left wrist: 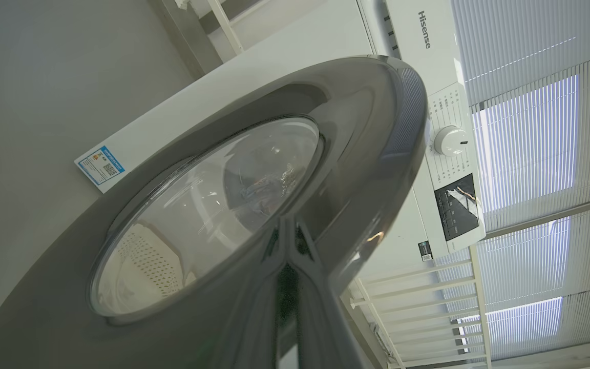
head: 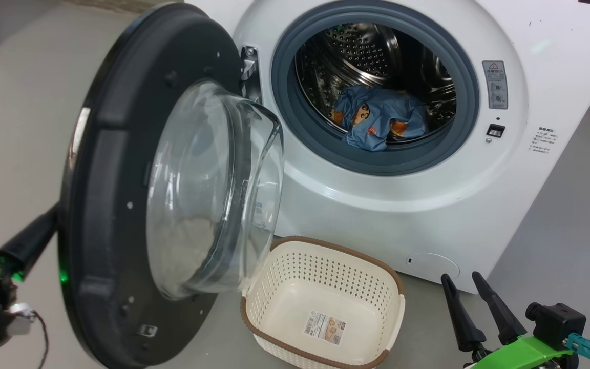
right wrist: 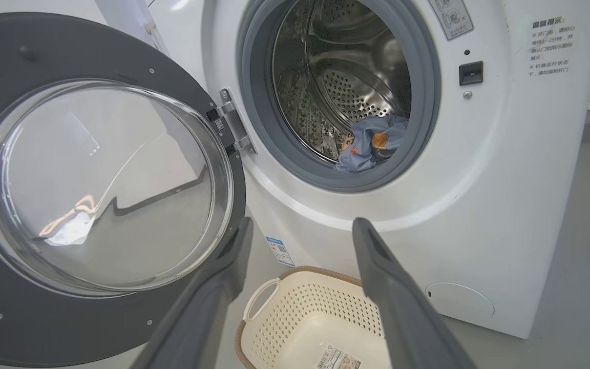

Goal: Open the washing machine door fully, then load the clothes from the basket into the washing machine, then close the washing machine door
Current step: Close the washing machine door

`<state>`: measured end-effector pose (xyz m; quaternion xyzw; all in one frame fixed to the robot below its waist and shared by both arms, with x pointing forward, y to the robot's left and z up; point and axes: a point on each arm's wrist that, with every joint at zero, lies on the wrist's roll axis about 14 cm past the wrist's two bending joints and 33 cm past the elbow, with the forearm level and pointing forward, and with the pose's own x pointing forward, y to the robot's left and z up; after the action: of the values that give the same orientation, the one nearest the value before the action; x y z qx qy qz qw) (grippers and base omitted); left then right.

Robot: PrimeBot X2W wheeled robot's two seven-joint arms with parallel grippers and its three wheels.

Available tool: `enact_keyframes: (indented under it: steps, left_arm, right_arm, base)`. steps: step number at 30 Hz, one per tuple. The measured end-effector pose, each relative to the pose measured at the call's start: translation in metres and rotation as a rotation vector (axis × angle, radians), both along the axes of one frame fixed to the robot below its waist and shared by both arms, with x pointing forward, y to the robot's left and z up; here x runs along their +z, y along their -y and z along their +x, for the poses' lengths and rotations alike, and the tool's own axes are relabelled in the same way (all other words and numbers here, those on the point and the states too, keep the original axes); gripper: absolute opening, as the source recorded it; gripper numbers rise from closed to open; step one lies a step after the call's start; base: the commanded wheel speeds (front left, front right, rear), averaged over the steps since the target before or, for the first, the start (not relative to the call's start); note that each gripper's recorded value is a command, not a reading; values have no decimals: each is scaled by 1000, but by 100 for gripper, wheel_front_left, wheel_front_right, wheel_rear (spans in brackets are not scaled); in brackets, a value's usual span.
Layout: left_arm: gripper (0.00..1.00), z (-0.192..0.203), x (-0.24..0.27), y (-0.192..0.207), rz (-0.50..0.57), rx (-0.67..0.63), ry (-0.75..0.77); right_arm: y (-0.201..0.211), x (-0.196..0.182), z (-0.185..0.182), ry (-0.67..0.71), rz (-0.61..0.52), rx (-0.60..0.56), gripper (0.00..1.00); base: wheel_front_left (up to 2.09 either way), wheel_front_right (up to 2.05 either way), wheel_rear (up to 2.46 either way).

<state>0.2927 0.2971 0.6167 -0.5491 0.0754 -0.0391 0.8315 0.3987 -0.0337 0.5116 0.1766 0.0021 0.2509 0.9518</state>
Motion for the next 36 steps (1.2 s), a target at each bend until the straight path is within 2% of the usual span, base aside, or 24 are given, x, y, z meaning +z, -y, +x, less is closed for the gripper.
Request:
enact_keyframes:
  steps: [16,36]
  left_arm:
    - [0,16,6,62,12,-194,10]
    - [0,49,7,137,8,-421,24]
  right_arm:
    - [19,-2,-2,-7,7,-54,100]
    - [81,1,-17,6,15,-227,100]
  base:
    - [0,0,0]
    - [0,0,0]
